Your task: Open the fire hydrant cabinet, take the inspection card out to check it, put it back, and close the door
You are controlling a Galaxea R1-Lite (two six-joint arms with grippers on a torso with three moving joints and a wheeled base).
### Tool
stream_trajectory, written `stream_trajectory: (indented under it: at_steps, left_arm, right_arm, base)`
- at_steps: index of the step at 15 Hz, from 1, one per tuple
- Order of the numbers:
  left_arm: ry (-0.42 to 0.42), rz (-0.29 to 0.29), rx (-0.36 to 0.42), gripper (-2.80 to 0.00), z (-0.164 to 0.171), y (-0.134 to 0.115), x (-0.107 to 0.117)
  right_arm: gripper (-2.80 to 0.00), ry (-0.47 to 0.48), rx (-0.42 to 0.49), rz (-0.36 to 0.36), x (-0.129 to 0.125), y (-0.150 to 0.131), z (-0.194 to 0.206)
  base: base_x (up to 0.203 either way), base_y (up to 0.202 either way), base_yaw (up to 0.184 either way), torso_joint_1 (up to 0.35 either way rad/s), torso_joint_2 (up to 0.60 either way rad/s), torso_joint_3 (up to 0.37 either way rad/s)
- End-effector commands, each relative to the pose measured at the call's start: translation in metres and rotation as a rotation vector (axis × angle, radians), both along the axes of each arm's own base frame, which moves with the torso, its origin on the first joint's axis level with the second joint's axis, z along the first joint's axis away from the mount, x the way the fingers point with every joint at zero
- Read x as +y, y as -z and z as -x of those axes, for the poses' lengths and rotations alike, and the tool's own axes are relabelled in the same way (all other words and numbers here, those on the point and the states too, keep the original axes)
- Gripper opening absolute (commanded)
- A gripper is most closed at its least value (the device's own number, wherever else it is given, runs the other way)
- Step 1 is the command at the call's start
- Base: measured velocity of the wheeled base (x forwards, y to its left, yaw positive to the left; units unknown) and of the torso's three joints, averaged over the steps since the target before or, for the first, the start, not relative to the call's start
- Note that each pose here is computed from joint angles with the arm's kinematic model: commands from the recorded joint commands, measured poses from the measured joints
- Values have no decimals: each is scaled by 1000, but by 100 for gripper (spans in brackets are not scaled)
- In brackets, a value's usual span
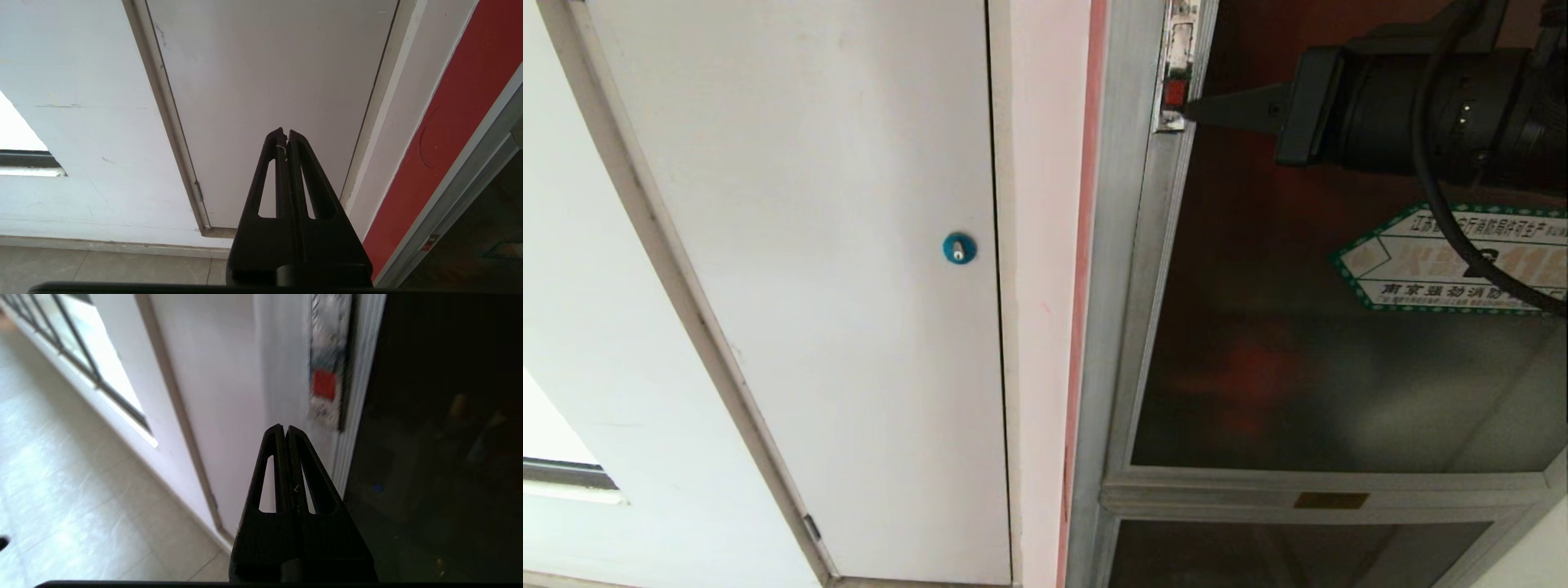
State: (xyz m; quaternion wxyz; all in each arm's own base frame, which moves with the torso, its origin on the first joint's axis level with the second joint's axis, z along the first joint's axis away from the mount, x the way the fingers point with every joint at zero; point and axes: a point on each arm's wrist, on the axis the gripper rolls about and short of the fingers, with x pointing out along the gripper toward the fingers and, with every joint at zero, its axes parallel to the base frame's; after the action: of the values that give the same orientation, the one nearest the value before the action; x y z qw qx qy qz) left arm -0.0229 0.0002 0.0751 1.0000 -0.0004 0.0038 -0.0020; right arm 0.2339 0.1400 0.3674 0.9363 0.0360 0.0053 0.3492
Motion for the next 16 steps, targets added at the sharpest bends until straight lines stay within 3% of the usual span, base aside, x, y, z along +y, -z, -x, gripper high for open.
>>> stream_trajectory:
  at_steps: [1,16]
  left_arm:
    - [1,1,2,-280,0,0,0]
    - [1,1,0,-280,0,0,0]
  right_arm:
    - [-280,14,-9,-5,1,-1,-2]
    - [-280,55,-25,-17,10,-5,-21]
  base:
    - [0,0,0,0,0,0]
    - [0,0,0,0,0,0]
